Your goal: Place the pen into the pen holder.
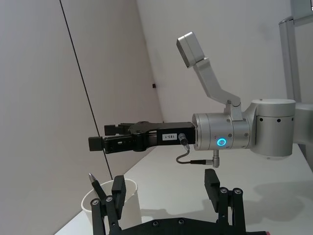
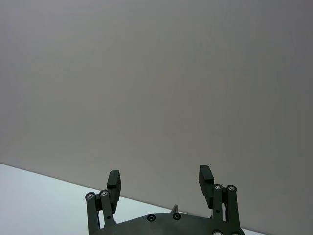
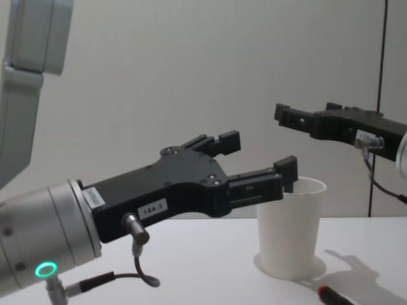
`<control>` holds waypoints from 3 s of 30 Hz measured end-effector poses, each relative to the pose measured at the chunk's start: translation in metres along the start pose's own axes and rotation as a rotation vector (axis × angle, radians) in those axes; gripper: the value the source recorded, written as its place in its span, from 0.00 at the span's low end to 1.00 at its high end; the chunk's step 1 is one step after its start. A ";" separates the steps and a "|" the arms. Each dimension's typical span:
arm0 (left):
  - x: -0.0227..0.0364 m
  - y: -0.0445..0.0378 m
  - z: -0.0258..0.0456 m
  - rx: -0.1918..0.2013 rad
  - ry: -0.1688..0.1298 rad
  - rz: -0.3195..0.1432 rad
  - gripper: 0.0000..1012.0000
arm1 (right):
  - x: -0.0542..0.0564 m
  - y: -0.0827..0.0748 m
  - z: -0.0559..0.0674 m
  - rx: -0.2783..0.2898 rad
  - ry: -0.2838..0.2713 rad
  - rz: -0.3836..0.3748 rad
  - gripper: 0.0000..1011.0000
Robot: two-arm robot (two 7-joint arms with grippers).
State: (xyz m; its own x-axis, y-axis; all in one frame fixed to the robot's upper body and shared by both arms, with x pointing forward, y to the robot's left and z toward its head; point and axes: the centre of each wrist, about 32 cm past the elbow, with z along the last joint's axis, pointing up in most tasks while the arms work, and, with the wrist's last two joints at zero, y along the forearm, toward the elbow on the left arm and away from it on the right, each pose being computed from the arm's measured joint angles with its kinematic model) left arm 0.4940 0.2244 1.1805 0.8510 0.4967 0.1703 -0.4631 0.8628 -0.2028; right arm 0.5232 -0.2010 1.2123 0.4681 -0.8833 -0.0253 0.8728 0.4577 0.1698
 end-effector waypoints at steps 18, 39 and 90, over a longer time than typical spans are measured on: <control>-0.0028 -0.0071 0.0051 0.070 -0.022 0.145 0.99 | 0.000 -0.038 -0.007 -0.046 -0.032 -0.063 0.99; -0.0075 -0.0187 0.0143 0.176 -0.089 0.395 0.99 | -0.004 -0.089 -0.009 -0.110 -0.083 -0.137 0.99; -0.0105 -0.0264 0.0212 0.241 -0.160 0.584 0.99 | -0.003 -0.120 0.007 -0.150 -0.043 -0.087 0.99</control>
State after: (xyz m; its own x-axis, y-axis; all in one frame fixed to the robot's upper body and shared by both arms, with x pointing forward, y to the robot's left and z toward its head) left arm 0.4920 0.1984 1.2045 0.4039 0.8821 0.2425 -0.8966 0.4343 -0.0863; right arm 0.4163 -0.2539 1.1990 0.3864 -0.9223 0.0096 0.9221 0.3865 0.0196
